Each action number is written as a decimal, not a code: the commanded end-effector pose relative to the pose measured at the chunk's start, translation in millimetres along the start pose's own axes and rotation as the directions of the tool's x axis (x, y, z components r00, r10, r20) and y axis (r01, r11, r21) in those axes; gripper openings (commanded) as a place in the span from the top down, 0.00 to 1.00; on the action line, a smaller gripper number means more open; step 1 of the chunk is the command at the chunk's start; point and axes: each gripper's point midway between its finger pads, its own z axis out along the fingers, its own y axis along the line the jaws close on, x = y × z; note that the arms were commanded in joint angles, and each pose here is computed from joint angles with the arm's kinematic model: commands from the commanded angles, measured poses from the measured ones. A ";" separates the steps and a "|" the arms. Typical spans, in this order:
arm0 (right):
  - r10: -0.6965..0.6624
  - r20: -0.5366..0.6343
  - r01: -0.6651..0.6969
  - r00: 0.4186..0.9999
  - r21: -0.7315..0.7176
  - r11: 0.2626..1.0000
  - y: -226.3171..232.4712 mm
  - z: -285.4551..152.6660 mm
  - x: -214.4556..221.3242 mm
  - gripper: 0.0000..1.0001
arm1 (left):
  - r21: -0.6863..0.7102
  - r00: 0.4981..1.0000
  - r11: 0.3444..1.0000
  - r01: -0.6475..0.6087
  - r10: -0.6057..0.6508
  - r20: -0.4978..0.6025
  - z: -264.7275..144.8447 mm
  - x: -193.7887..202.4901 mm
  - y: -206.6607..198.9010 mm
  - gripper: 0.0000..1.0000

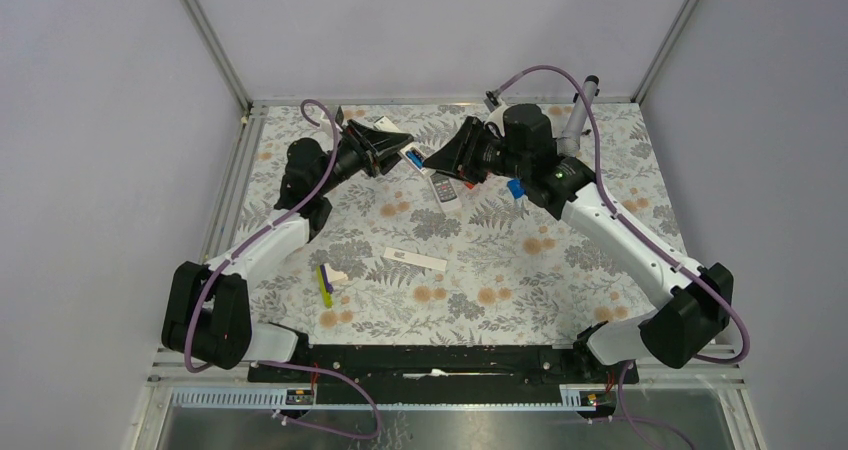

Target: Load the batteries into the remote control

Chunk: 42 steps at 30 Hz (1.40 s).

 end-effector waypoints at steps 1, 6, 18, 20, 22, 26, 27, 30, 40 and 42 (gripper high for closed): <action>0.066 -0.050 -0.060 0.997 0.106 0.993 -29.2 9.6 11.0 0.68 | 0.227 0.980 0.956 -0.187 0.198 -0.026 -10.6 20.7 -81.8 0.96; 0.077 -0.047 -0.072 0.996 0.102 0.992 -28.5 8.0 8.6 0.72 | 0.226 0.978 0.953 -0.201 0.210 -0.015 -11.2 17.9 -82.7 0.96; 0.115 -0.030 -0.112 0.993 0.103 0.988 -29.5 -0.2 -0.3 0.69 | 0.149 0.954 0.943 -0.299 0.297 0.036 -15.0 2.0 -68.5 0.96; 0.131 -0.041 -0.125 0.991 0.133 0.983 -33.6 -0.6 0.1 0.68 | 0.126 0.947 0.938 -0.322 0.319 0.044 -15.8 -0.2 -65.2 0.96; 0.131 -0.058 -0.123 0.990 0.121 0.985 -31.2 0.8 0.7 0.65 | 0.112 0.941 0.934 -0.339 0.336 0.045 -16.2 -1.2 -62.4 0.96; 0.099 -0.033 -0.099 0.995 0.010 0.995 -13.9 -2.2 -3.6 0.53 | 0.102 0.936 0.930 -0.353 0.350 0.046 -17.1 -2.4 -58.2 0.96; 0.085 -0.014 -0.086 0.996 -0.027 0.996 -7.2 -4.7 -6.9 0.49 | 0.099 0.935 0.929 -0.356 0.353 0.047 -17.5 -3.2 -56.7 0.96; 0.044 0.044 -0.038 0.998 -0.140 0.989 10.8 -13.2 -15.1 0.36 | 0.093 0.928 0.923 -0.373 0.371 0.044 -18.8 -4.2 -52.7 0.95; -0.149 0.089 0.171 0.985 -0.385 0.907 46.4 -23.3 -10.4 0.15 | 0.132 0.879 0.872 -0.471 0.476 -0.007 -22.2 5.4 -54.6 0.88; -0.213 0.078 0.226 0.974 -0.416 0.881 49.0 -20.3 -6.1 0.14 | 0.146 0.868 0.861 -0.488 0.496 -0.020 -23.2 8.7 -56.8 0.86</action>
